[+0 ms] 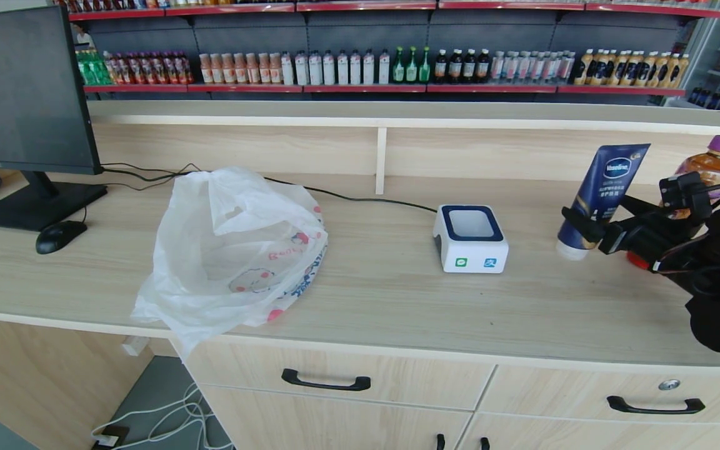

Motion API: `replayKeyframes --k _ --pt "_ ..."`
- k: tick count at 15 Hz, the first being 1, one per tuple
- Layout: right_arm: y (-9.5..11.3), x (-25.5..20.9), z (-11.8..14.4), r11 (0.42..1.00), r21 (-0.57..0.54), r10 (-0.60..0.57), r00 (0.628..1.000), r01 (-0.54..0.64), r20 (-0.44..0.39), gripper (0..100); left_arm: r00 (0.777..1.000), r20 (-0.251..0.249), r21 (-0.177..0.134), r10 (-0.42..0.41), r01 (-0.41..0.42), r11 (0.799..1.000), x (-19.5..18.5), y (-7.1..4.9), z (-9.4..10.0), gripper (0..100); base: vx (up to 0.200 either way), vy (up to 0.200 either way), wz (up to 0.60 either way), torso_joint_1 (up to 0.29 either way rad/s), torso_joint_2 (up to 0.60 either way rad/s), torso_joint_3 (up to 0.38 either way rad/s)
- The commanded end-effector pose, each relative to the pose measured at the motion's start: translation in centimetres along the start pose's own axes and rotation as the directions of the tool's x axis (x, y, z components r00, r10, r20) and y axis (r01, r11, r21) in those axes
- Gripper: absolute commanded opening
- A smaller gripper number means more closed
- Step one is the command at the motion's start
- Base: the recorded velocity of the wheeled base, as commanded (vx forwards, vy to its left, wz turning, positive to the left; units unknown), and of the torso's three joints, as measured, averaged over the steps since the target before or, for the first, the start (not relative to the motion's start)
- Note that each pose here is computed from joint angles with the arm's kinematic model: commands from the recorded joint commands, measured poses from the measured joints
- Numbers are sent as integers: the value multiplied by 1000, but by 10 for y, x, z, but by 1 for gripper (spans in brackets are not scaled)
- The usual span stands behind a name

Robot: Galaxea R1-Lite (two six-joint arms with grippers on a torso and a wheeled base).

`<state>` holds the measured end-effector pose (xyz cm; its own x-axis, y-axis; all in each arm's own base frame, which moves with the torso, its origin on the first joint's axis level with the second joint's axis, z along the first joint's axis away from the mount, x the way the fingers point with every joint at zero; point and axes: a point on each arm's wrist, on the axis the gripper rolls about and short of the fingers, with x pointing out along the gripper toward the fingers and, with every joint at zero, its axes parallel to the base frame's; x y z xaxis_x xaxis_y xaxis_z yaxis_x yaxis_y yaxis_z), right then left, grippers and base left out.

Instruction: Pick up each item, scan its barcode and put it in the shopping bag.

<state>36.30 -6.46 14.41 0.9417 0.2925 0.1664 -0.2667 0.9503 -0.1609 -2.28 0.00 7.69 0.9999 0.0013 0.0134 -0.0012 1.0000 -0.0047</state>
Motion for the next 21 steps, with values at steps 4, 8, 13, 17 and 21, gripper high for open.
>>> replayKeyframes --k 4,8,13,17,21 --pt "13 -18 27 1000 -29 4 1000 -3 24 100 1000 -1 0 0 0 1000 0 0 0 100 0 0 0 0 0 0" --pt "38 -51 47 1000 -14 5 1000 -5 19 100 1000 -3 0 2 -2 1000 0 0 0 100 0 0 0 0 0 0" --pt "69 -58 65 999 -3 42 998 -41 54 100 1000 -3 0 2 -2 1000 0 0 0 100 0 0 0 0 0 0" --pt "62 -39 53 999 2 39 998 -40 43 100 1000 -3 2 0 0 1000 0 0 0 100 0 0 0 0 0 0" --pt "53 -36 48 1000 -1 14 999 -14 38 100 1000 -3 0 0 0 1000 0 0 0 100 0 0 0 0 0 0"
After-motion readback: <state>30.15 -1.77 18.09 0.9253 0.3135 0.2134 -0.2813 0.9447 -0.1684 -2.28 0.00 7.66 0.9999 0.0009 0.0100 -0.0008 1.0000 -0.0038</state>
